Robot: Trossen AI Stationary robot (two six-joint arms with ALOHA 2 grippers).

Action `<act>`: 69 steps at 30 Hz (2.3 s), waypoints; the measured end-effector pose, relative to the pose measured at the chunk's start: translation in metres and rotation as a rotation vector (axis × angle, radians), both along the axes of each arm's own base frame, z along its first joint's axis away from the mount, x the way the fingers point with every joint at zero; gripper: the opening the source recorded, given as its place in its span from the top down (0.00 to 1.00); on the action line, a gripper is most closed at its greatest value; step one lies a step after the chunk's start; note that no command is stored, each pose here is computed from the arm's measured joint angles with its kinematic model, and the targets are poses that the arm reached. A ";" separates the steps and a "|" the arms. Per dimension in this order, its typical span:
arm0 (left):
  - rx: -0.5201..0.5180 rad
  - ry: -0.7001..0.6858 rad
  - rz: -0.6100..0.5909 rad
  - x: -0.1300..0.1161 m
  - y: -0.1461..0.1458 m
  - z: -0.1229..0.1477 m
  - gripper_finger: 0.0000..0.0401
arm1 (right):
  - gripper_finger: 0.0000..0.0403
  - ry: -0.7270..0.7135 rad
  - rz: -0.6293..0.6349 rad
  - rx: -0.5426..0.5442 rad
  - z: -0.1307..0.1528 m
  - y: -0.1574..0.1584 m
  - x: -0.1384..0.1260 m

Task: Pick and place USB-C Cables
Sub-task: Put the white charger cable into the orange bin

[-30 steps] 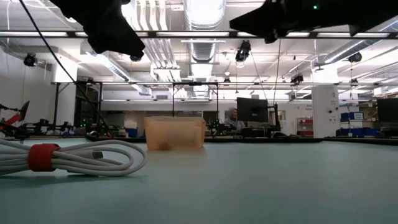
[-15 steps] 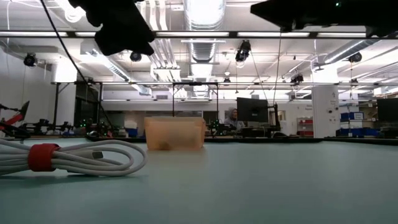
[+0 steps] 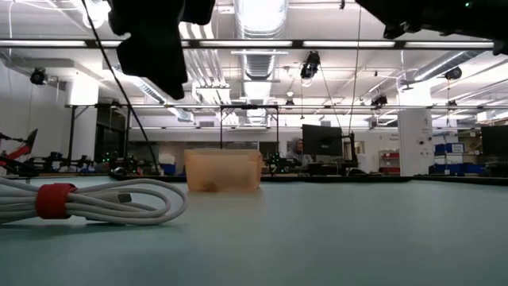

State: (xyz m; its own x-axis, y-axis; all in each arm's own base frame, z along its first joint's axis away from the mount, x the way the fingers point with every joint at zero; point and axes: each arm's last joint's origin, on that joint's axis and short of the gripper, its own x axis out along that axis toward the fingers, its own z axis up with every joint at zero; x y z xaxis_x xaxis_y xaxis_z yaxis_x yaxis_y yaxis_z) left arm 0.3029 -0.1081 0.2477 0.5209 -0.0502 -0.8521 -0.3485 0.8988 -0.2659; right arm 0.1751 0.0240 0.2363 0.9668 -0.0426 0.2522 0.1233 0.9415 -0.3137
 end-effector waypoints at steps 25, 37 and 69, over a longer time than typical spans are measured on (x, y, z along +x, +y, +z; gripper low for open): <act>0.029 0.225 -0.127 -0.004 -0.086 -0.045 0.66 | 0.93 -0.096 0.129 -0.038 0.002 0.000 -0.025; 0.051 0.189 -0.114 -0.001 -0.087 -0.048 0.66 | 0.93 -0.107 0.113 -0.056 -0.002 -0.001 -0.031; 0.121 0.260 -0.139 0.003 -0.096 -0.084 0.66 | 0.93 -0.119 0.107 -0.070 -0.001 -0.001 -0.032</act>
State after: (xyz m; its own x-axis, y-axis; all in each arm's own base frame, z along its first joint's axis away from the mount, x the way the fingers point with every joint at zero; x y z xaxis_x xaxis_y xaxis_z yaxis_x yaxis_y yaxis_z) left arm 0.3059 -0.2042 0.1634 0.2799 0.0039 -0.9600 -0.2620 0.9623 -0.0725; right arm 0.1429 0.0225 0.2356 0.9280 0.0804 0.3639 0.0641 0.9275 -0.3682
